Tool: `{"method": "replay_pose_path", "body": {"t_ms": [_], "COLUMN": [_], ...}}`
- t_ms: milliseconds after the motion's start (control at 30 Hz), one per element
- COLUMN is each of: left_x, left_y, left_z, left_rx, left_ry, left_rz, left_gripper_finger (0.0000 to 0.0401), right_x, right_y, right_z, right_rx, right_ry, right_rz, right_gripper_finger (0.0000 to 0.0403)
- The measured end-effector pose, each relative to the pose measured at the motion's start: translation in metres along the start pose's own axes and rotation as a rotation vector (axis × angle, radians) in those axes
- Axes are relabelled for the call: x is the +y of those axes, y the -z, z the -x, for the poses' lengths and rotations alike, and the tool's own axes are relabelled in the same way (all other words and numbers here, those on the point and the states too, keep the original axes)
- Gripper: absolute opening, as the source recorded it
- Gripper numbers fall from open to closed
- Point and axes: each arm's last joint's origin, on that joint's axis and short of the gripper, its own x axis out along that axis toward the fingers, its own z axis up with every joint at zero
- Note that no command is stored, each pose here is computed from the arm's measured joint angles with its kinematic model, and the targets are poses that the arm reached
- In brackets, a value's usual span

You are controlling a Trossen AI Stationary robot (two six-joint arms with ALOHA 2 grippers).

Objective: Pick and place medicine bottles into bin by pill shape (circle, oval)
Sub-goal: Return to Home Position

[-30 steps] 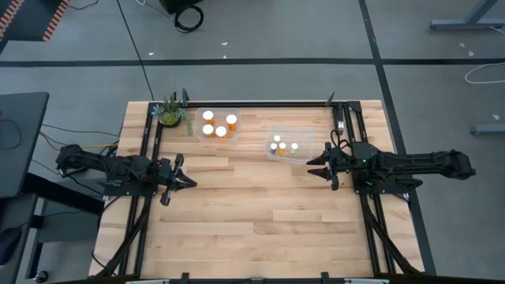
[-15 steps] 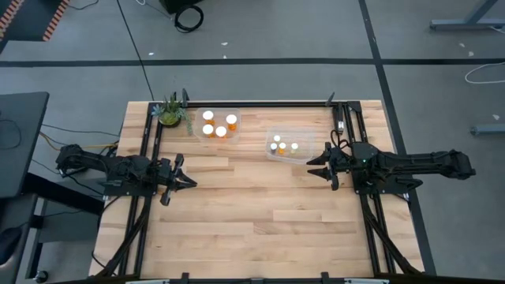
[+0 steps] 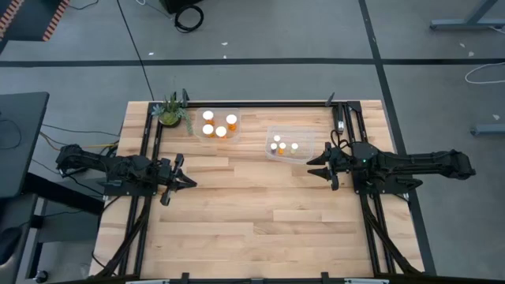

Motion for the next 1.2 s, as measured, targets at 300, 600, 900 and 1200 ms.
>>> {"method": "replay_pose_path", "body": {"t_ms": [300, 600, 900, 1200], "left_x": [0.0000, 0.0000, 0.0000, 0.0000], "left_y": [0.0000, -0.0001, 0.0000, 0.0000], "left_z": [0.0000, 0.0000, 0.0000, 0.0000], "left_rx": [0.000, 0.000, 0.000, 0.000], "left_ry": [0.000, 0.000, 0.000, 0.000], "left_rz": [0.000, 0.000, 0.000, 0.000], "left_gripper_finger": [0.0037, 0.0030, 0.0037, 0.0036], "right_x": [0.0000, 0.0000, 0.0000, 0.0000], "right_y": [0.0000, 0.0000, 0.0000, 0.0000], "right_z": [0.0000, 0.0000, 0.0000, 0.0000], "right_rx": [0.000, 0.000, 0.000, 0.000], "right_ry": [0.000, 0.000, 0.000, 0.000], "right_rz": [0.000, 0.000, 0.000, 0.000], "right_gripper_finger": [0.0168, 0.0168, 0.0168, 0.0168]}}
